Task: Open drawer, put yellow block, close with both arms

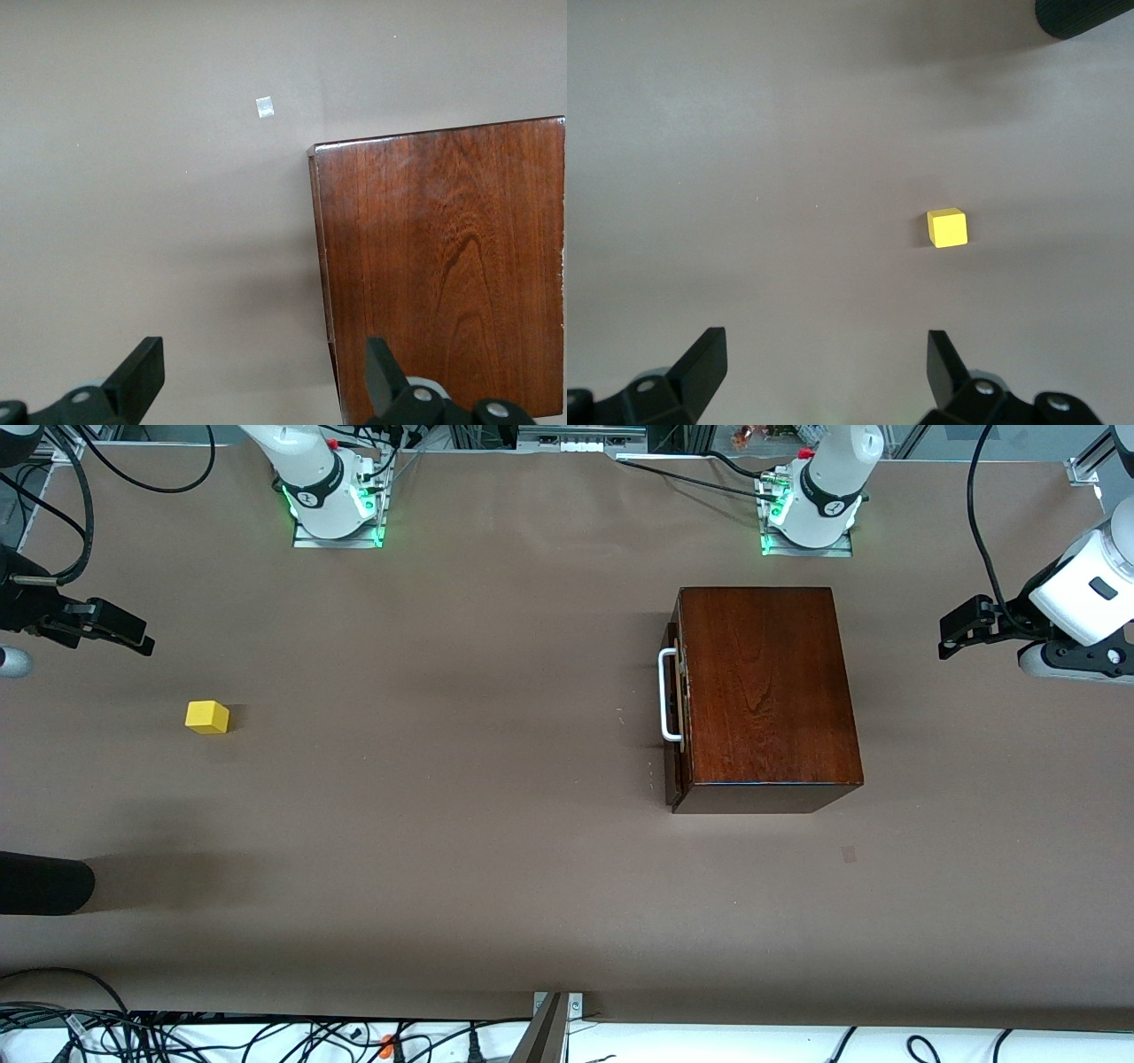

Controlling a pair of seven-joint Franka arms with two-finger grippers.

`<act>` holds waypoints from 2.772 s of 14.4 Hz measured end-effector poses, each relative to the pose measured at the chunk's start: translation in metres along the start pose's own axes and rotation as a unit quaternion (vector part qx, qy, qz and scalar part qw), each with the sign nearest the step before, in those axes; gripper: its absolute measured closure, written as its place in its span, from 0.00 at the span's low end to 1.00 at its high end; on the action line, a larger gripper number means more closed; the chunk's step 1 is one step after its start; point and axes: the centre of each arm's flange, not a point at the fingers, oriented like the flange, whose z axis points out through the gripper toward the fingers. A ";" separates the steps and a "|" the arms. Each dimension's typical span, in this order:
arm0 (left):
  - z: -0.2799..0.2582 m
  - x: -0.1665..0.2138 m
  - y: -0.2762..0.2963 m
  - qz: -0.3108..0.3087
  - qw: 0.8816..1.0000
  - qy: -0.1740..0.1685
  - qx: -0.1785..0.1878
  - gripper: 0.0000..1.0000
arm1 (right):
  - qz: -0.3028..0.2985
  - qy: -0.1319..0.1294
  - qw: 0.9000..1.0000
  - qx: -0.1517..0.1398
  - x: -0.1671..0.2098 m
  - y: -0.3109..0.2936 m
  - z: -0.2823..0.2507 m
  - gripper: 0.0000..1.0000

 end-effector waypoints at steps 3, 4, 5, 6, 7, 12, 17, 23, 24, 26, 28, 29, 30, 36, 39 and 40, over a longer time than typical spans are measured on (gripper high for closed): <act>0.000 0.000 0.000 0.000 1.000 0.000 0.000 0.00 | 0.000 0.000 1.000 0.000 0.000 0.000 0.000 0.00; 0.000 0.000 0.000 0.000 1.000 0.000 0.000 0.00 | 0.000 0.000 1.000 0.000 0.000 0.000 0.000 0.00; 0.000 0.000 0.000 0.000 1.000 0.000 0.000 0.00 | 0.000 0.000 1.000 0.000 0.000 0.000 0.000 0.00; 0.000 0.000 0.000 0.000 1.000 0.000 0.000 0.00 | 0.000 0.000 1.000 0.000 0.000 0.000 0.000 0.00; 0.000 0.000 -0.001 0.000 1.000 0.000 0.000 0.00 | 0.000 0.000 1.000 0.000 0.000 0.000 0.000 0.00; 0.000 0.000 0.000 0.000 1.000 0.000 0.000 0.00 | 0.000 0.000 1.000 0.000 0.000 0.000 0.000 0.00; 0.005 -0.001 0.021 0.006 1.000 -0.017 -0.006 0.00 | 0.000 0.000 1.000 0.000 0.000 0.000 0.000 0.00; 0.025 -0.001 0.141 0.049 0.998 -0.031 -0.009 0.00 | 0.000 0.000 1.000 0.000 0.000 0.000 0.000 0.00; 0.032 -0.001 0.167 0.068 0.997 -0.030 -0.011 0.00 | 0.000 0.000 1.000 0.000 0.000 0.000 0.000 0.00; 0.055 0.001 0.214 0.091 0.995 -0.036 -0.018 0.00 | 0.000 0.001 1.000 0.000 0.000 0.000 0.000 0.00; 0.084 0.002 0.263 0.100 0.994 -0.045 -0.026 0.00 | 0.000 0.001 1.000 0.000 0.000 0.000 0.000 0.00; 0.098 0.002 0.287 0.098 0.994 -0.047 -0.029 0.00 | 0.000 0.001 1.000 0.000 0.000 0.000 0.000 0.00; 0.110 -0.001 0.309 0.091 0.994 -0.049 -0.031 0.00 | 0.000 0.001 1.000 0.000 0.000 0.000 0.000 0.00; 0.183 -0.014 0.392 0.015 0.999 -0.030 0.032 0.00 | 0.000 0.002 1.000 0.000 0.000 0.000 -0.001 0.00; 0.219 -0.014 0.410 0.002 0.998 -0.021 0.061 0.00 | 0.000 0.002 1.000 0.000 0.000 0.000 -0.001 0.00; 0.230 -0.014 0.411 -0.002 0.997 -0.020 0.073 0.00 | 0.000 0.002 1.000 0.000 0.000 0.000 -0.001 0.00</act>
